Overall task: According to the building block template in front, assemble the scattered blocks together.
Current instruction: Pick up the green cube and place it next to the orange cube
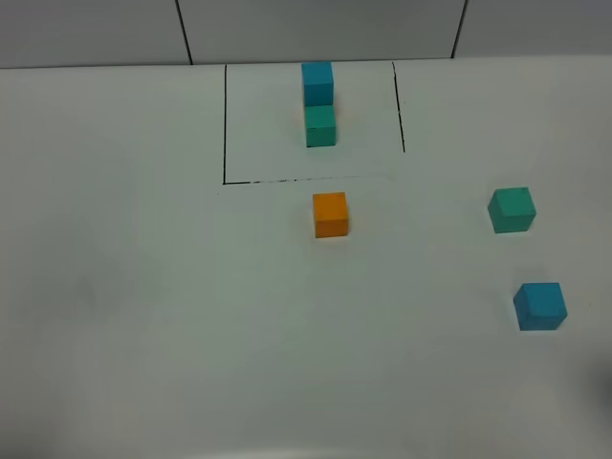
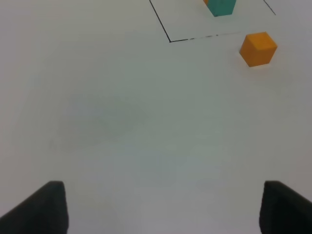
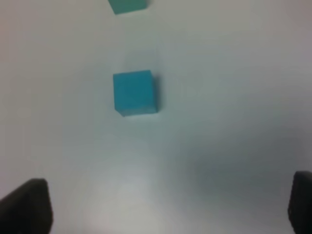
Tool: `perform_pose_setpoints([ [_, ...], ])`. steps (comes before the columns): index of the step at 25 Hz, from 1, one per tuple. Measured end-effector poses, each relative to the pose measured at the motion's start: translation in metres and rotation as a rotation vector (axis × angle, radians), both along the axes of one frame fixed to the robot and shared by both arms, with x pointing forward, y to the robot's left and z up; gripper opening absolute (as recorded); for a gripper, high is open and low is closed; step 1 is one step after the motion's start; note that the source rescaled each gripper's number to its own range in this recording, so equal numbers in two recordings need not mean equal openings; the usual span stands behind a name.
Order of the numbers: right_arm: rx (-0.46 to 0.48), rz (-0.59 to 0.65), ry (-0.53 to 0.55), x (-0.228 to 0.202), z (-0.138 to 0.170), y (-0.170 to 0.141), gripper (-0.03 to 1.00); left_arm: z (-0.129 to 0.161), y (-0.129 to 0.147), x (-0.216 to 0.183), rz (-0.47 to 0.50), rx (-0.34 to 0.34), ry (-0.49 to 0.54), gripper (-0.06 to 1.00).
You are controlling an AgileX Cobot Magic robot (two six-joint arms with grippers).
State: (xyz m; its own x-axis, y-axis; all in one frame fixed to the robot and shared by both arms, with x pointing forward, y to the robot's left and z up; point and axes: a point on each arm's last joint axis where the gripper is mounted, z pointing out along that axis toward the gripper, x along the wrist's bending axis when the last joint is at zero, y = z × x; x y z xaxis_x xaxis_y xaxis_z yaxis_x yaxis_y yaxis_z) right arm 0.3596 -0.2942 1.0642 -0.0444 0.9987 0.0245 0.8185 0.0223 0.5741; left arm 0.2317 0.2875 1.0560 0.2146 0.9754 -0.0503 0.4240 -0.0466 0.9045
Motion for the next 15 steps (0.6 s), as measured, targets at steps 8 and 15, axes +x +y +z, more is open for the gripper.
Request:
perform_pose_setpoints([
  [8, -0.008, 0.023, 0.2, 0.055, -0.027, 0.001, 0.98, 0.0, 0.0, 0.0, 0.0, 0.0, 0.0, 0.78],
  [15, 0.026, 0.005, 0.201, 0.084, -0.047, 0.003, 0.98, 0.0, 0.0, 0.0, 0.0, 0.0, 0.0, 0.78],
])
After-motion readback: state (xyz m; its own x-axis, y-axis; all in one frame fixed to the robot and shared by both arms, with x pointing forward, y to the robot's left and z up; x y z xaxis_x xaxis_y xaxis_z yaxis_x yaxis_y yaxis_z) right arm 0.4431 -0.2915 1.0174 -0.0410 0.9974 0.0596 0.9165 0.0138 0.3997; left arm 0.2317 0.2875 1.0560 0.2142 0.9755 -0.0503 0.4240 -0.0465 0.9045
